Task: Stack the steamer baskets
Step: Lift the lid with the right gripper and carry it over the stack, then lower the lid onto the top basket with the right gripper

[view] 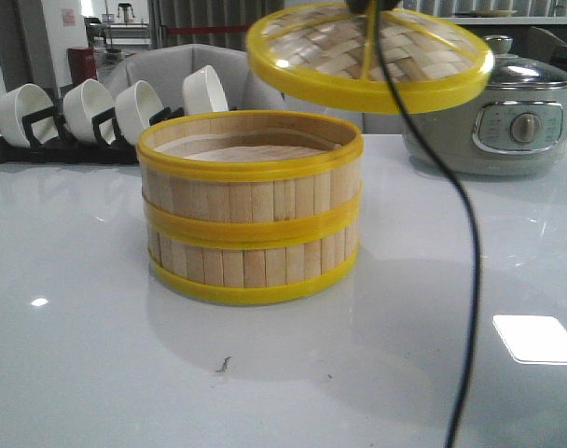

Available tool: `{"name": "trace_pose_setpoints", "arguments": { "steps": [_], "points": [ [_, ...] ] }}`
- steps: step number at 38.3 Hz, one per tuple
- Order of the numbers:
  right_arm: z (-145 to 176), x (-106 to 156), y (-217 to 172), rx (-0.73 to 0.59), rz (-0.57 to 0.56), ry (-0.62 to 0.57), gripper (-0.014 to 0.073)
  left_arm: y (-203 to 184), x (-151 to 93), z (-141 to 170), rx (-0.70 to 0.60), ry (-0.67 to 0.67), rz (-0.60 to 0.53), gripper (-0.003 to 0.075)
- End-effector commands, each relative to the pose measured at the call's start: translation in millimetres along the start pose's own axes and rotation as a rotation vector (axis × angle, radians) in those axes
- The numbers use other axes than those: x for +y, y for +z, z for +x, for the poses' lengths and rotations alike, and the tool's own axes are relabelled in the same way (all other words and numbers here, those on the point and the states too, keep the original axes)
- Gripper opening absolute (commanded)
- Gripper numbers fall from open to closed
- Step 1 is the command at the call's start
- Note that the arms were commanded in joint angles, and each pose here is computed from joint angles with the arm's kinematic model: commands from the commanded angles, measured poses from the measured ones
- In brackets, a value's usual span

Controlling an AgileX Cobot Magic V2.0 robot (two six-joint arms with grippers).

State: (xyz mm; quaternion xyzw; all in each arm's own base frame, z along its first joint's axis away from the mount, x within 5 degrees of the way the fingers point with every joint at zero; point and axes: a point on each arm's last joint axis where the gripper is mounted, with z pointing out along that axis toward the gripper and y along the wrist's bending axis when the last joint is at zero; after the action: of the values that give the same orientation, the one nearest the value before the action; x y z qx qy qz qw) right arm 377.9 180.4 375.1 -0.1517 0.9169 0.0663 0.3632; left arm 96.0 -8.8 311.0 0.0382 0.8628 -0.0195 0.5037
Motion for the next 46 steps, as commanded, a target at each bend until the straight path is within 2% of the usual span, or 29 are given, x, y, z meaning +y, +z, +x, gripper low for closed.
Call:
{"name": "trace_pose_setpoints", "arguments": {
  "steps": [1, 9, 17, 31, 46],
  "points": [
    [-19.6, 18.6, -22.1, -0.11, -0.026, -0.043, 0.0055, -3.2, -0.2, -14.1, -0.093, -0.006, 0.003, 0.0087],
    [-26.0, 53.1, 2.0, -0.072, -0.066, -0.089, 0.0055, -3.2, -0.2, -14.1, -0.093, -0.006, 0.003, 0.0087],
    [-31.1, 67.4, 14.4, -0.093, -0.088, -0.103, 0.0055, -3.2, -0.2, -14.1, -0.093, -0.006, 0.003, 0.0087],
    [-27.8, 73.4, 31.9, -0.076, -0.103, -0.101, 0.0055, -3.2, -0.2, -14.1, -0.093, -0.006, 0.003, 0.0087],
    [-28.0, 73.8, 33.4, -0.08, -0.105, -0.101, 0.0057, -3.2, -0.2, -14.1, -0.093, -0.006, 0.003, 0.0087]
  ]
}}
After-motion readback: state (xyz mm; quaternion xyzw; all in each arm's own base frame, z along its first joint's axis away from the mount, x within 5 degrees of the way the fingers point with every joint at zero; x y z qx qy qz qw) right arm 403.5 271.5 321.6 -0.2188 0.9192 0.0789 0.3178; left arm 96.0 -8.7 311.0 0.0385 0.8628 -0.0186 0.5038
